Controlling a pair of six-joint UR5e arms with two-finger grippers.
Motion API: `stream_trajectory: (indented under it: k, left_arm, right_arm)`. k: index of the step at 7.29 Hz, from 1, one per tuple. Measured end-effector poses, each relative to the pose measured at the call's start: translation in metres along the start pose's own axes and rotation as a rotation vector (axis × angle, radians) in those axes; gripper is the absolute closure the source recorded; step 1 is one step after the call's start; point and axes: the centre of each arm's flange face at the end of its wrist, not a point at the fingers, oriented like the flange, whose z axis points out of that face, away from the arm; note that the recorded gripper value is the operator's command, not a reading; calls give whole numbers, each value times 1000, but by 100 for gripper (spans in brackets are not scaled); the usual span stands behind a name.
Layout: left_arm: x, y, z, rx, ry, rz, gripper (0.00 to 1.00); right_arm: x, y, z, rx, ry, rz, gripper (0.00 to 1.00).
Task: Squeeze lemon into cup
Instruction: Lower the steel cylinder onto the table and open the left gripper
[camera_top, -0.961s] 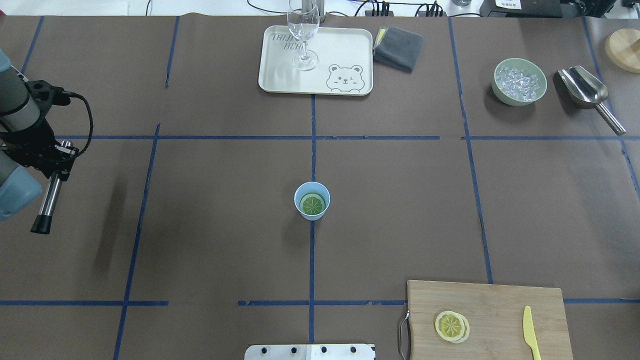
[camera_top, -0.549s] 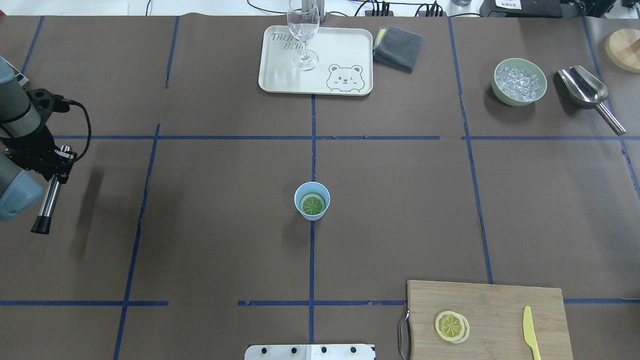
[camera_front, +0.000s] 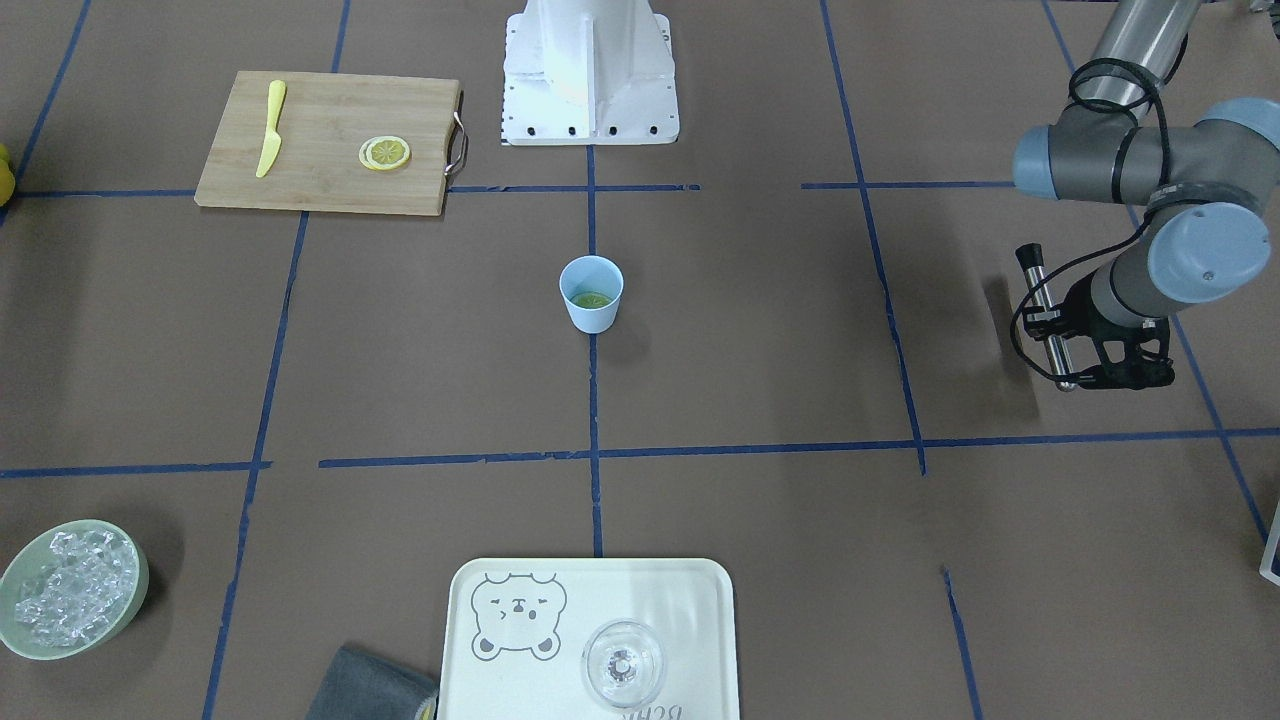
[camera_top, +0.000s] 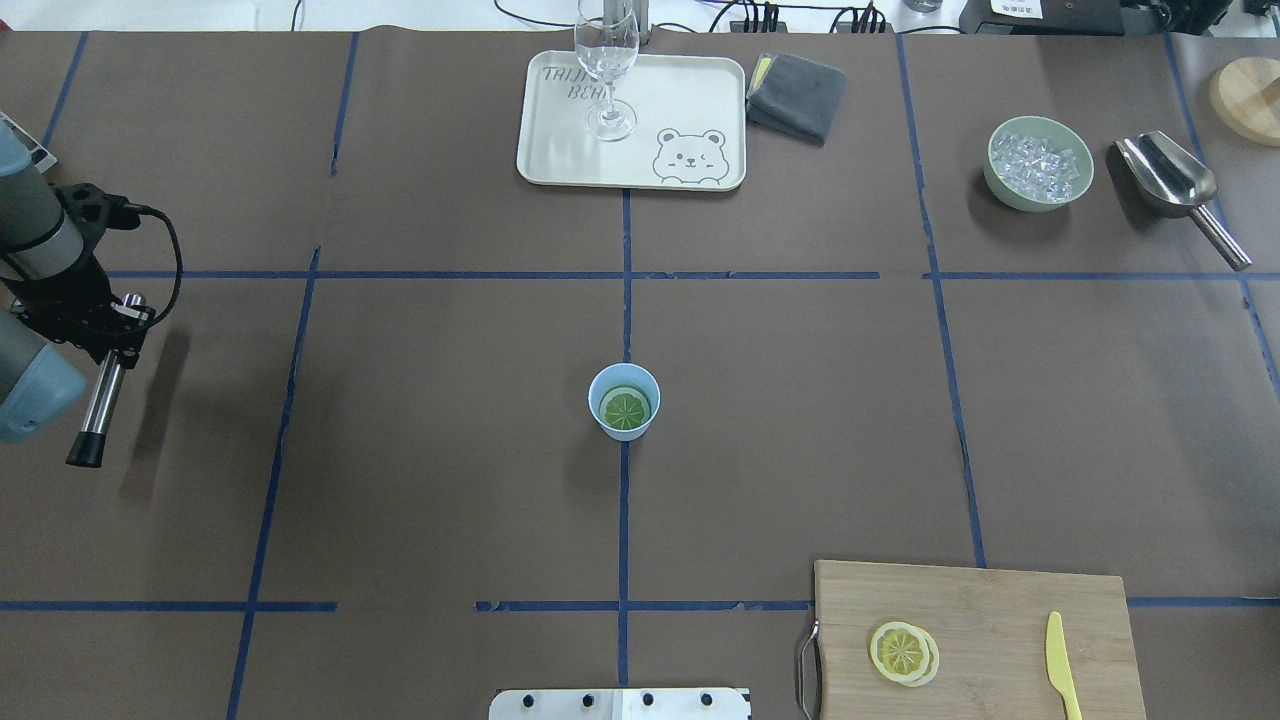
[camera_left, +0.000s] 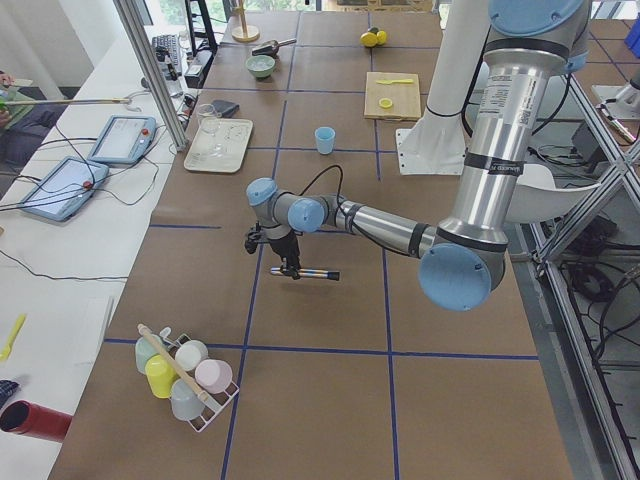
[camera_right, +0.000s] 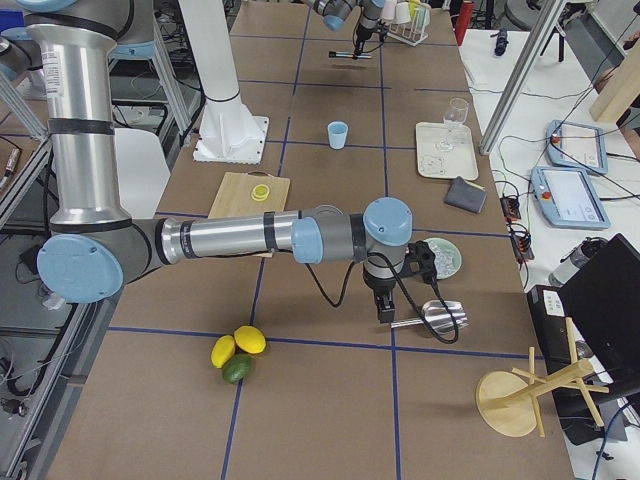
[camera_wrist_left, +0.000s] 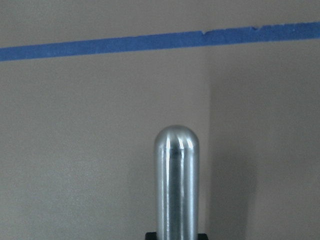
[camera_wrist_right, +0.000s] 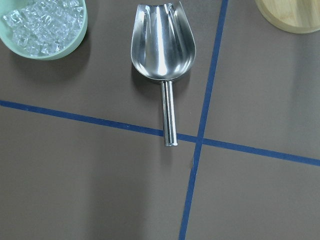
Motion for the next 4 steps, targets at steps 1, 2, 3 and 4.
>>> stream_trajectory:
  k: [1, 2, 3, 4]
  left_arm:
    - [1, 0, 1, 0, 1, 3, 0]
    - [2, 0, 2, 1, 2, 6, 0]
    - [3, 0, 2, 3, 3, 10, 0]
    - [5, 1, 0, 7, 4, 17, 0]
  right_arm:
    - [0, 0, 0, 0, 0, 0, 0]
    - [0, 0, 0, 0, 0, 0, 0]
    - [0, 0, 0, 0, 0, 0, 0]
    - [0, 0, 0, 0, 0, 0, 0]
